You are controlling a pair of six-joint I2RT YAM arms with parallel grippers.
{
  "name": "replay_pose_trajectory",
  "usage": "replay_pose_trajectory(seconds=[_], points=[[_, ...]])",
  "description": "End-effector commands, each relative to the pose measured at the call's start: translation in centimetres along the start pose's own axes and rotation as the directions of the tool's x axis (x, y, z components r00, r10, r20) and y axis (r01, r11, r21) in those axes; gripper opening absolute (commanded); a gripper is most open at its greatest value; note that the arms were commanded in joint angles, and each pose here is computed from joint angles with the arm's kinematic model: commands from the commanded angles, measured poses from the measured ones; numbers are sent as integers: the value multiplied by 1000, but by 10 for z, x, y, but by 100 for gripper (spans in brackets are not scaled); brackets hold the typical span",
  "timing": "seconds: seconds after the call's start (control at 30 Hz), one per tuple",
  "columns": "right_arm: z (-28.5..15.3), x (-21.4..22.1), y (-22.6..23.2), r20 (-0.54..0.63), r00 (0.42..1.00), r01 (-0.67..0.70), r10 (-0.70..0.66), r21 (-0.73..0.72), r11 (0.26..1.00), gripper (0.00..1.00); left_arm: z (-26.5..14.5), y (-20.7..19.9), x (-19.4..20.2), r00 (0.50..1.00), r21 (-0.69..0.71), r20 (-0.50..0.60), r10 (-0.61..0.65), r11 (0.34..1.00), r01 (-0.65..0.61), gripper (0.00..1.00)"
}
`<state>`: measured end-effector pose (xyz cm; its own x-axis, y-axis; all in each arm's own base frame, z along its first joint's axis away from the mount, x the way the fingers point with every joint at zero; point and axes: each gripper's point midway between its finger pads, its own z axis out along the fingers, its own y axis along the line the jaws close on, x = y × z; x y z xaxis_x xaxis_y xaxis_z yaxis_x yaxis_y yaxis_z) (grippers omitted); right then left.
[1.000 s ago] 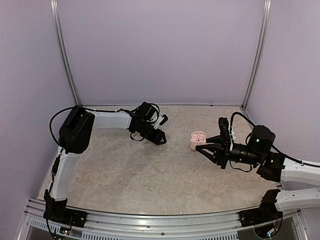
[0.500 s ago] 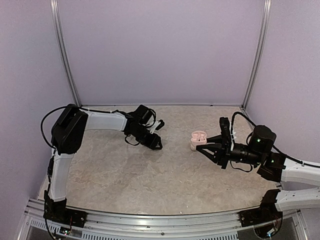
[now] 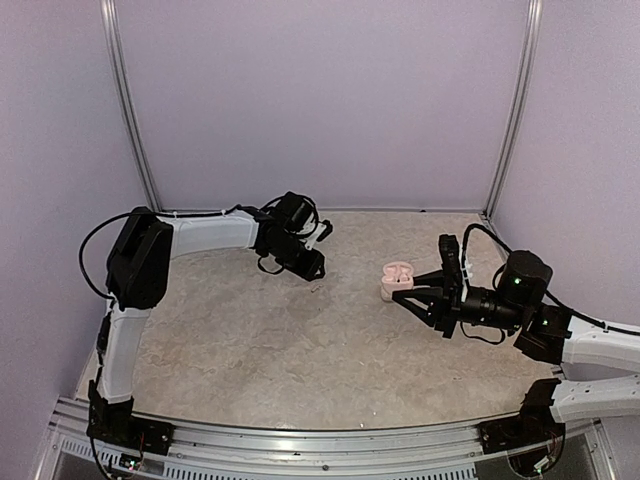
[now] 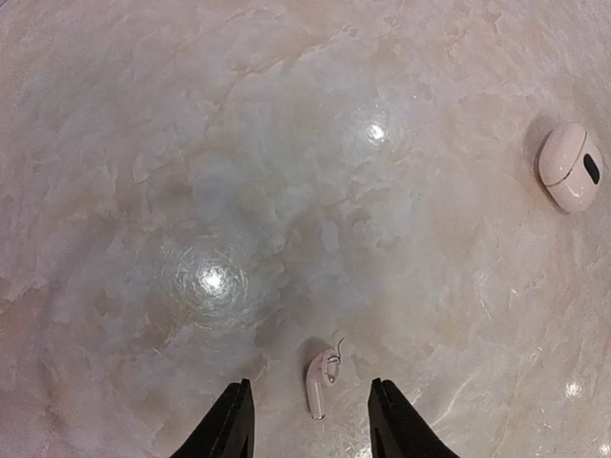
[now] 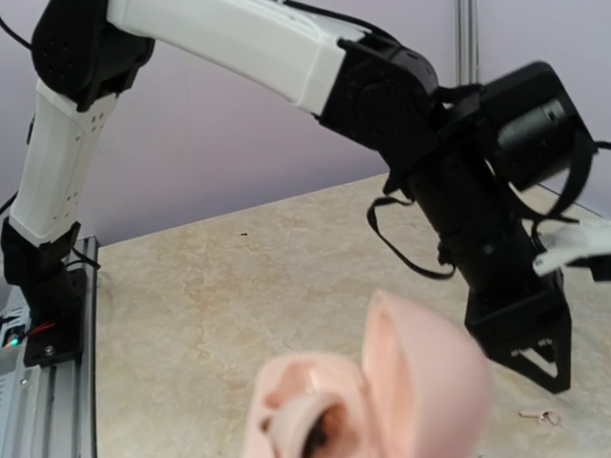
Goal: Insert the wireless bluetooth earbuds into the charging case
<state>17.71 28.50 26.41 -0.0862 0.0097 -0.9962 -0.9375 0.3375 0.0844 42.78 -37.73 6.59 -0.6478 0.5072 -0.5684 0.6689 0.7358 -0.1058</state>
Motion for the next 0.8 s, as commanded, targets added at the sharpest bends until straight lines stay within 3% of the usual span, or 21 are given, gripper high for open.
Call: replay_pose_trajectory(seconds=[0.0,0.23,0.77], points=[[0,1,-3,1,1000,3,-3,9,1000,0,20,-7,10,999,-1,-44,29,1000,-29,42],[1,3,-3,-4,1000,-3,3,5,1000,0,36,-10,15,996,-3,-79,35,999,-35,39],[0,3,-2,-1,1000,-3,3,2,1000,0,24,-8,34,992,-14,-111,61,998,-62,14]])
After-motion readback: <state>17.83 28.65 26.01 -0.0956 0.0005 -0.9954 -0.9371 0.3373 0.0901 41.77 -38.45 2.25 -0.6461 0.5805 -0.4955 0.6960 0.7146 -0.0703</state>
